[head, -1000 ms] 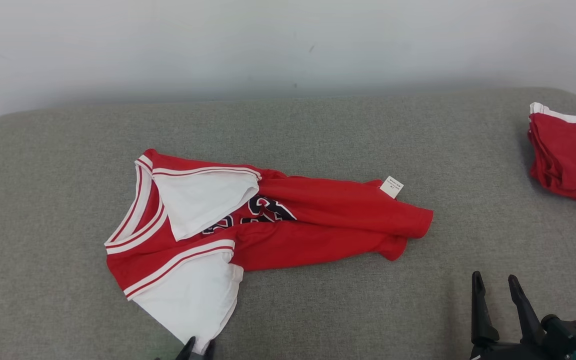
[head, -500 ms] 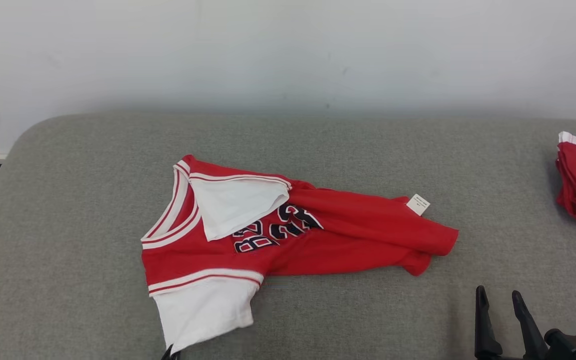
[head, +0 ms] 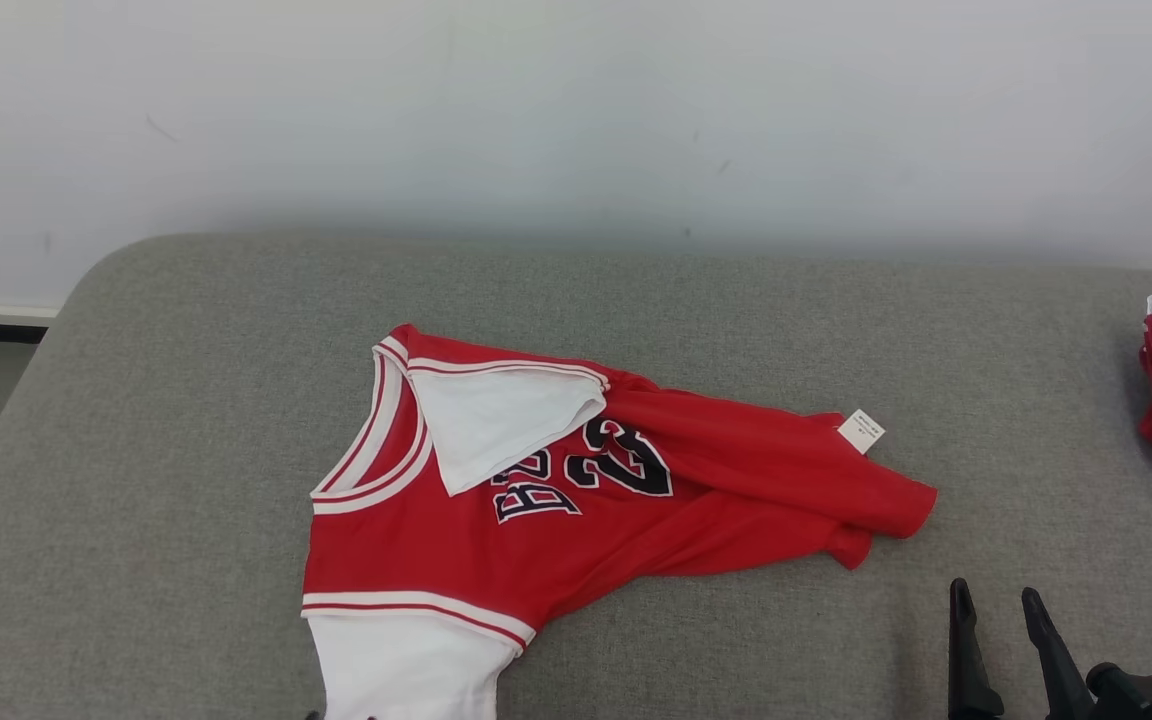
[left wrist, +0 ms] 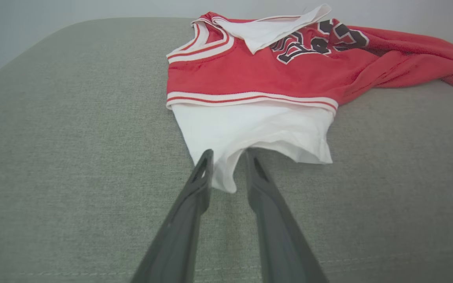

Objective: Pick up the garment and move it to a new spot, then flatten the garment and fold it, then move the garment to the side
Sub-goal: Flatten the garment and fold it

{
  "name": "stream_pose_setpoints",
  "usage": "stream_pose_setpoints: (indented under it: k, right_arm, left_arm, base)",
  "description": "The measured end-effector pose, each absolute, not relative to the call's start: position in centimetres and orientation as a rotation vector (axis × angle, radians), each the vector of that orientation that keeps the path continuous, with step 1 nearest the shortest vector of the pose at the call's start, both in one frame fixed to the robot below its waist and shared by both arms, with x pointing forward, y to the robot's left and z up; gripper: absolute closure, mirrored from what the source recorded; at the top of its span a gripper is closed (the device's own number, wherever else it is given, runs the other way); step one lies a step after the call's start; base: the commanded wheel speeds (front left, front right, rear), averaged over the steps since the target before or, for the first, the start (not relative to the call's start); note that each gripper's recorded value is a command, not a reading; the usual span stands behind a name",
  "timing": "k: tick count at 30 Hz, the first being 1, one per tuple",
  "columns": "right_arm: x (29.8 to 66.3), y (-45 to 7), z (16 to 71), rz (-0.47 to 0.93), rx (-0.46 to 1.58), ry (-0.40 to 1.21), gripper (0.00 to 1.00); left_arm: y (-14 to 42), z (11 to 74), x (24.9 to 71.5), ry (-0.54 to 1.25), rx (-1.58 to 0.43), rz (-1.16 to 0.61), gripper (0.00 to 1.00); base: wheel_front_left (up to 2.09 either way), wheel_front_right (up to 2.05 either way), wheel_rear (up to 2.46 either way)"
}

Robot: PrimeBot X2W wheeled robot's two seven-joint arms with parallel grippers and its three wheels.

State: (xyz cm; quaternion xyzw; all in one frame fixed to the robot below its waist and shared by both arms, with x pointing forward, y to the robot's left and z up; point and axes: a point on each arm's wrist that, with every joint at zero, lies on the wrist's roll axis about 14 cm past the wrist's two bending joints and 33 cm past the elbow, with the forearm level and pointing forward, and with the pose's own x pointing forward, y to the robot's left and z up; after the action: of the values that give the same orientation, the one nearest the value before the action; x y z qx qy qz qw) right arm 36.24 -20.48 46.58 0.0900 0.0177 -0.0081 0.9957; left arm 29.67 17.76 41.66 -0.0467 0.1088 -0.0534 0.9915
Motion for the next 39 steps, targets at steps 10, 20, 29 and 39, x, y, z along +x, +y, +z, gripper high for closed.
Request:
stream_pose_setpoints:
  k: [10, 20, 29, 39]
  right_arm:
    - [36.1, -20.7, 46.6, -0.022, 0.180, 0.034, 0.00]
    - [35.5, -21.6, 46.5, -0.041, 0.166, 0.038, 0.00]
    - [37.8, -22.1, 47.9, -0.002, 0.103, 0.008, 0.00]
    - [43.0, -22.1, 46.9, 0.042, 0.042, 0.081, 0.00]
  left_arm:
    - [18.1, 49.0, 32.0, -0.029, -0.125, -0.083, 0.00]
    - [21.7, 49.7, 32.8, -0.058, -0.100, 0.054, 0.00]
    - [21.5, 49.7, 33.7, -0.061, -0.101, 0.058, 0.00]
    - [21.8, 49.4, 34.4, -0.050, -0.111, 0.074, 0.00]
  base:
    - [0.00, 0.00, 0.00]
    - [0.00, 0.00, 0.00]
    - [0.00, 0.00, 0.00]
    - [0.00, 0.00, 0.00]
